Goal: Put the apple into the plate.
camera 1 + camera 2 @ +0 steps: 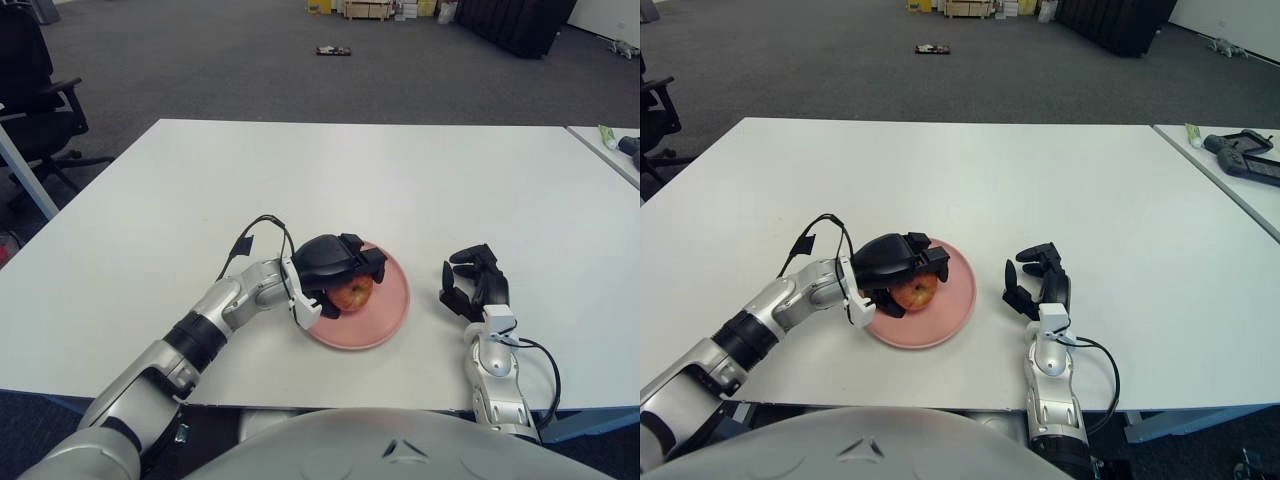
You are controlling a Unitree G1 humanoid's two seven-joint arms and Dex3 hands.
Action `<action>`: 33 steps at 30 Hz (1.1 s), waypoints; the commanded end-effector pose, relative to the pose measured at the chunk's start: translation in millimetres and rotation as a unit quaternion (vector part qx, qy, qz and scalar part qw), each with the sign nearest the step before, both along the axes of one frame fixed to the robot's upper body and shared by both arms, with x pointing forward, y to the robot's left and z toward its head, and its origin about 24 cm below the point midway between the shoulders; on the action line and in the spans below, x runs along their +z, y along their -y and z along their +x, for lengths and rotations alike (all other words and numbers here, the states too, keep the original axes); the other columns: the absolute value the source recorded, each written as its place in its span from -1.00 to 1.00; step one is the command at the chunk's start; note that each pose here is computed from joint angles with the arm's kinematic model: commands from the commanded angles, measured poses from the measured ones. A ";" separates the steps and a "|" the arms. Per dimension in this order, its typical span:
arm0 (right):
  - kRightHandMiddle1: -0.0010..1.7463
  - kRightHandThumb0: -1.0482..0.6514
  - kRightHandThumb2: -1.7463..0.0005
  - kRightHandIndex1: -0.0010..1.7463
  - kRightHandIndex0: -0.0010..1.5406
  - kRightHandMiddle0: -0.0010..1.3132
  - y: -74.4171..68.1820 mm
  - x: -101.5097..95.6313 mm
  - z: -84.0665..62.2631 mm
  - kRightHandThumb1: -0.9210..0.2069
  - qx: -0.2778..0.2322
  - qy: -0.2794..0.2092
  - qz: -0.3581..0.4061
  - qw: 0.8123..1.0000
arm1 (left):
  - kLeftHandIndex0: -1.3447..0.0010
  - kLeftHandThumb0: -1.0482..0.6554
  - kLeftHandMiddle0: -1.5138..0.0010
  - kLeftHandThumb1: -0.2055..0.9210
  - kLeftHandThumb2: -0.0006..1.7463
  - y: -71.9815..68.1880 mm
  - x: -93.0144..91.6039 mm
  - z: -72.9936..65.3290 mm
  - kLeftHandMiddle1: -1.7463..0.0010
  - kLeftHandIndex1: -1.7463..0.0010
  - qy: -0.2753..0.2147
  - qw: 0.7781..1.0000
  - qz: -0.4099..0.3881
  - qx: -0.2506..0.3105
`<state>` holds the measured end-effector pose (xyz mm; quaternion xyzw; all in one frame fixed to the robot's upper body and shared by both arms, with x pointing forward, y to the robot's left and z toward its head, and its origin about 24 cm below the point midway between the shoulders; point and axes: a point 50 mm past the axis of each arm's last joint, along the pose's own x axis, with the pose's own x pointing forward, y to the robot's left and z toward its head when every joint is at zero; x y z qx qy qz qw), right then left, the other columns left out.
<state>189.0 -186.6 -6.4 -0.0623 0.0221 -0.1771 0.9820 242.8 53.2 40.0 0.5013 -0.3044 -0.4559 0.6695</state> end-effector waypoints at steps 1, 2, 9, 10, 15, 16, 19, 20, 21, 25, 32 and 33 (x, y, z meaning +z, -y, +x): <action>1.00 -0.24 -0.10 0.99 -0.09 -0.40 0.2 4.1 3.2 -0.44 -0.001 0.012 0.002 1.000 | 0.11 -0.32 -0.58 -0.06 0.49 -3.1 -9.8 4.6 -1.00 -1.00 -0.006 0.999 0.033 0.006; 1.00 -0.24 -0.10 0.99 -0.10 -0.40 0.2 4.2 3.1 -0.44 -0.002 0.012 0.003 1.000 | 0.11 -0.32 -0.58 -0.06 0.49 -3.4 -11.1 5.1 -1.00 -1.00 -0.008 0.999 0.034 0.008; 1.00 -0.24 -0.10 1.00 -0.12 -0.40 0.9 4.3 2.3 -0.43 -0.004 0.012 0.003 1.000 | 0.13 -0.31 -0.51 -0.03 0.47 -5.3 -19.0 5.9 -1.00 -1.00 -0.014 0.999 0.025 0.018; 1.00 -0.24 -0.10 1.00 -0.12 -0.40 1.0 4.3 2.3 -0.43 -0.004 0.012 0.002 1.000 | 0.13 -0.31 -0.50 -0.03 0.47 -5.4 -19.4 5.8 -1.00 -1.00 -0.014 0.999 0.022 0.018; 1.00 -0.24 -0.10 1.00 -0.12 -0.40 1.0 4.4 2.4 -0.43 -0.003 0.012 -0.001 1.000 | 0.19 -0.29 -0.33 0.06 0.40 -6.6 -22.0 5.2 -1.00 -1.00 -0.024 0.999 0.014 0.022; 1.00 -0.24 -0.10 1.00 -0.12 -0.40 1.0 4.4 2.5 -0.43 -0.003 0.013 -0.002 1.000 | 0.22 -0.29 -0.22 0.11 0.36 -7.1 -22.4 5.0 -1.00 -1.00 -0.028 0.999 0.011 0.023; 1.00 -0.24 -0.10 1.00 -0.13 -0.40 1.0 4.5 2.5 -0.43 -0.003 0.013 -0.002 1.000 | 0.29 -0.27 0.07 0.21 0.27 -9.0 -21.9 4.5 -1.00 -1.00 -0.044 0.999 -0.006 0.028; 1.00 -0.24 -0.10 1.00 -0.13 -0.40 0.8 4.5 2.5 -0.43 -0.004 0.013 -0.002 1.000 | 0.31 -0.27 0.19 0.25 0.23 -10.0 -20.5 4.8 -1.00 -1.00 -0.044 0.999 -0.011 0.027; 1.00 -0.24 -0.10 1.00 -0.13 -0.40 0.7 4.5 2.5 -0.43 -0.004 0.013 -0.002 1.000 | 0.35 -0.26 0.31 0.31 0.18 -10.6 -19.4 5.1 -0.99 -1.00 -0.044 0.999 -0.014 0.026; 1.00 -0.24 -0.10 1.00 -0.13 -0.40 -0.1 4.7 2.7 -0.43 -0.004 0.012 0.001 1.000 | 0.80 -0.52 0.75 0.49 0.00 -13.2 -11.5 8.5 -0.62 -0.79 -0.031 0.999 -0.019 0.011; 1.00 -0.24 -0.11 1.00 -0.09 -0.39 -0.1 4.3 3.4 -0.43 -0.002 0.008 -0.004 1.000 | 0.99 -0.70 0.93 0.91 -0.17 -15.9 -9.2 8.9 -0.05 -0.24 -0.035 0.999 -0.030 0.013; 1.00 -0.24 -0.11 1.00 -0.09 -0.39 0.0 4.1 3.4 -0.43 -0.002 0.007 -0.005 1.000 | 0.99 -0.71 0.94 0.93 -0.17 -16.2 -9.1 9.0 -0.03 -0.20 -0.036 0.999 -0.030 0.013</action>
